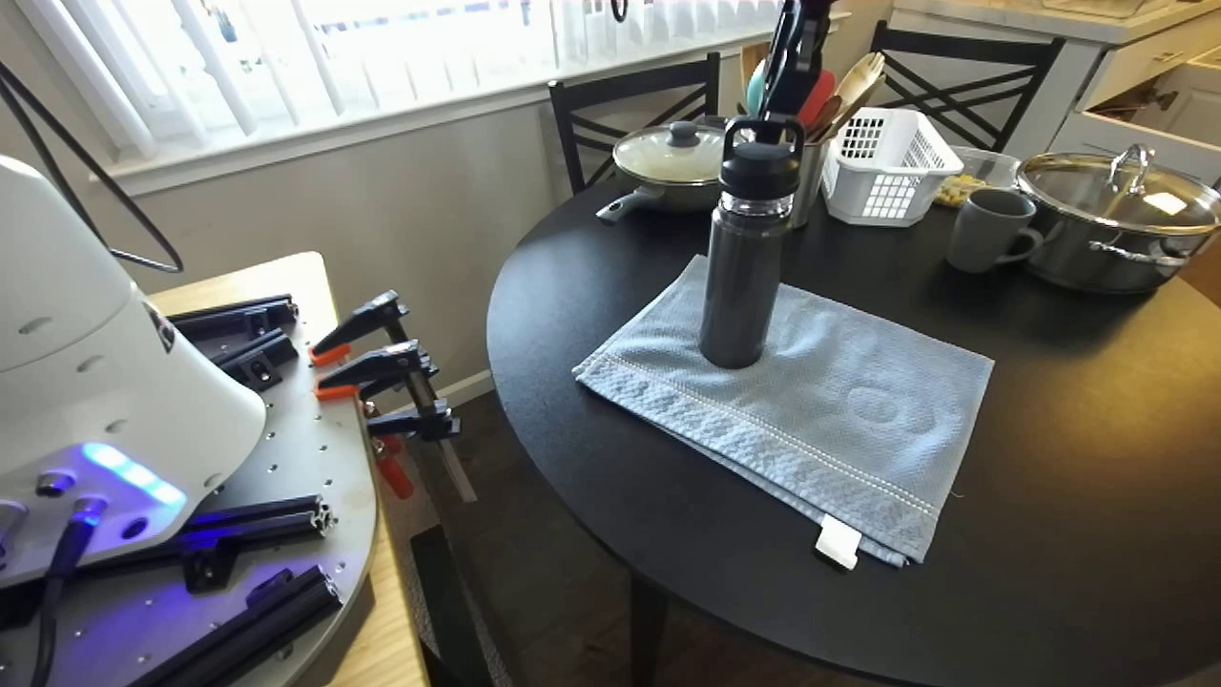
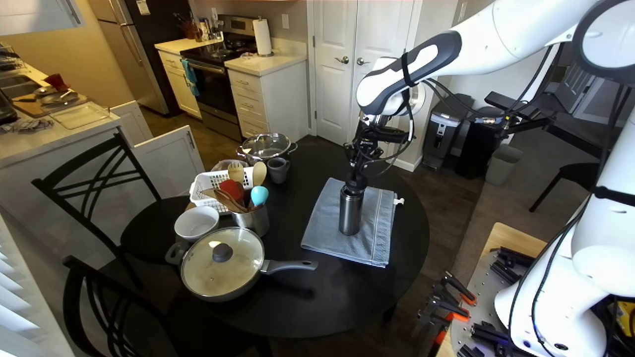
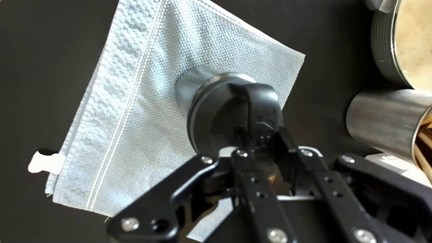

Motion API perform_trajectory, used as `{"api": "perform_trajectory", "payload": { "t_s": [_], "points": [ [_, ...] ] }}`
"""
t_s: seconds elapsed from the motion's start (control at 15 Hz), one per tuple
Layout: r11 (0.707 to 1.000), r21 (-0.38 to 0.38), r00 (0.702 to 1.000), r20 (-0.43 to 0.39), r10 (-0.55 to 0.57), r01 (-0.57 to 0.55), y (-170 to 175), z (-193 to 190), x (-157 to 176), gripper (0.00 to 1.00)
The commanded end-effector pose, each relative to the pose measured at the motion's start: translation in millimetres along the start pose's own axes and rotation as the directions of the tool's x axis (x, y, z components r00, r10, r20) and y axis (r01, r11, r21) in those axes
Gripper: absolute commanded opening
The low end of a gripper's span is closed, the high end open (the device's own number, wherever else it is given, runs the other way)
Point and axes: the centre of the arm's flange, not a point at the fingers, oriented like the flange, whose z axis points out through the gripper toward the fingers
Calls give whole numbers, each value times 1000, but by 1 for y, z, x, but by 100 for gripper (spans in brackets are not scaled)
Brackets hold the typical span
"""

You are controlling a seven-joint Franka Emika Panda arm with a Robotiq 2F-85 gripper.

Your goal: Pick up the black lid and put it on the metal bottle

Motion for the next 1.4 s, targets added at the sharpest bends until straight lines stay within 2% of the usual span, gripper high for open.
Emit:
{"api": "perform_trajectory", "payload": {
  "t_s": [0.0,1.33],
  "points": [
    [999,29,999,-8,42,-42,-5,1,4,6],
    [997,51,997,43,62,-64,-7,3,12,6]
  ]
}}
